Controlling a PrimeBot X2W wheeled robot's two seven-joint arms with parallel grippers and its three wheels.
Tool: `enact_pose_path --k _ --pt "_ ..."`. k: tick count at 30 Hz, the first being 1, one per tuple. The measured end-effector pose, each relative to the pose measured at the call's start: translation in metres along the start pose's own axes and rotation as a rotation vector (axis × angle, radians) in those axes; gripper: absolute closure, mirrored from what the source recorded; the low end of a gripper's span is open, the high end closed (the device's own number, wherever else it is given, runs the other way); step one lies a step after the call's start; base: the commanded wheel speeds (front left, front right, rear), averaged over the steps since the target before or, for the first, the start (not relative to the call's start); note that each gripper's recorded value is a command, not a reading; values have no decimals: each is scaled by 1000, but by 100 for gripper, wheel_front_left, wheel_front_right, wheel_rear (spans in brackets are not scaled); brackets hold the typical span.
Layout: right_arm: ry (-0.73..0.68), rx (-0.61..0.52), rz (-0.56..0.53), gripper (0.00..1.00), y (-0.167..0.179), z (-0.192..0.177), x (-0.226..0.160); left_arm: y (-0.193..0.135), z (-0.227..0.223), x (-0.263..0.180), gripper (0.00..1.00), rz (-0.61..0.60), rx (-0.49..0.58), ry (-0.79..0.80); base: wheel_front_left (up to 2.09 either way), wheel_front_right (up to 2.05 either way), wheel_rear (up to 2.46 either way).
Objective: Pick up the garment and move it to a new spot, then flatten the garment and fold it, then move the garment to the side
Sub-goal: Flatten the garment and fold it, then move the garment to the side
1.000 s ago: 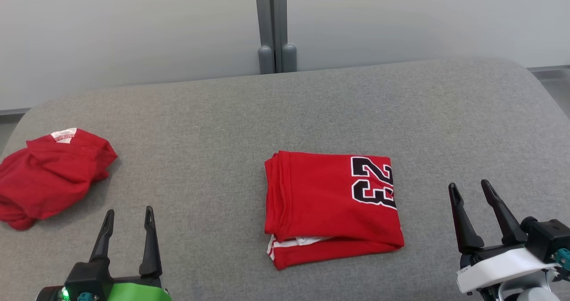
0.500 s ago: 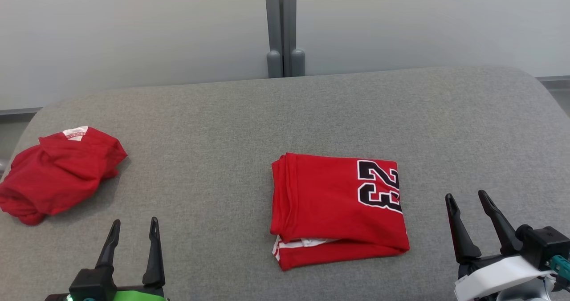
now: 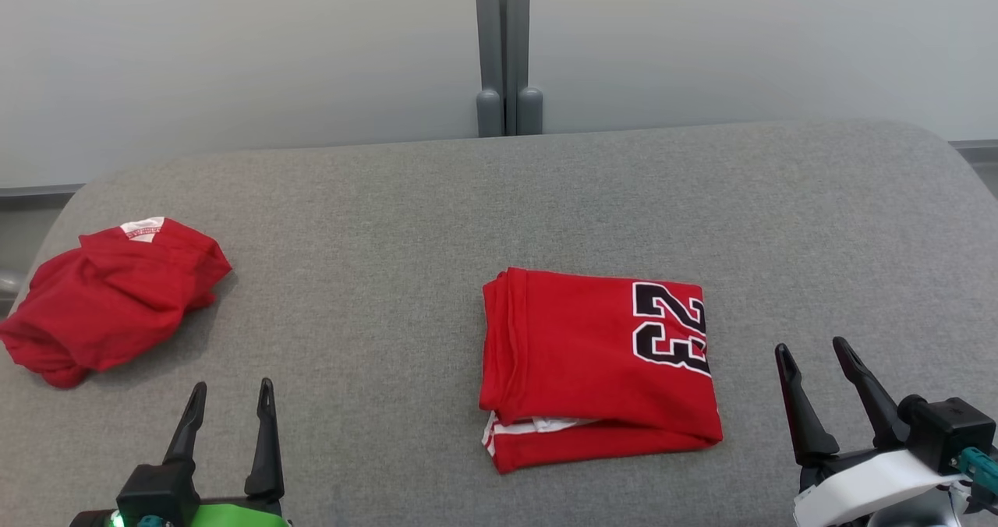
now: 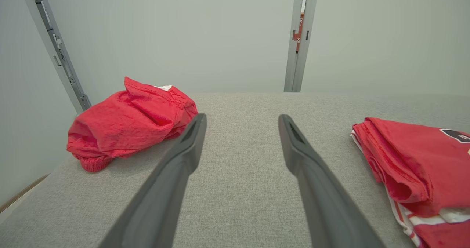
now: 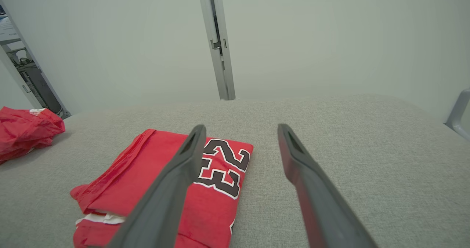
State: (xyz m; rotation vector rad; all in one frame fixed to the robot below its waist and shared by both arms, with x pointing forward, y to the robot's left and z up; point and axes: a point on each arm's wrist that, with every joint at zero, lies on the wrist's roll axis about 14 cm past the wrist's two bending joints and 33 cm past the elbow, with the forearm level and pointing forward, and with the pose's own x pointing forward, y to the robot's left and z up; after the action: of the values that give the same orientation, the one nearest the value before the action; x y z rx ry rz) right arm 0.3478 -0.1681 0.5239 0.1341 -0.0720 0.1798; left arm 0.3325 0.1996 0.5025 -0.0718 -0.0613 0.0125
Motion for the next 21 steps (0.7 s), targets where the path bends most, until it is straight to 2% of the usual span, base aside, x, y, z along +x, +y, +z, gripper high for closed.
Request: enact_pose_path --k 21 --pt "12 -14 -8 0 -3 1 0 -4 10 5 0 -11 -11 24 0 0 0"
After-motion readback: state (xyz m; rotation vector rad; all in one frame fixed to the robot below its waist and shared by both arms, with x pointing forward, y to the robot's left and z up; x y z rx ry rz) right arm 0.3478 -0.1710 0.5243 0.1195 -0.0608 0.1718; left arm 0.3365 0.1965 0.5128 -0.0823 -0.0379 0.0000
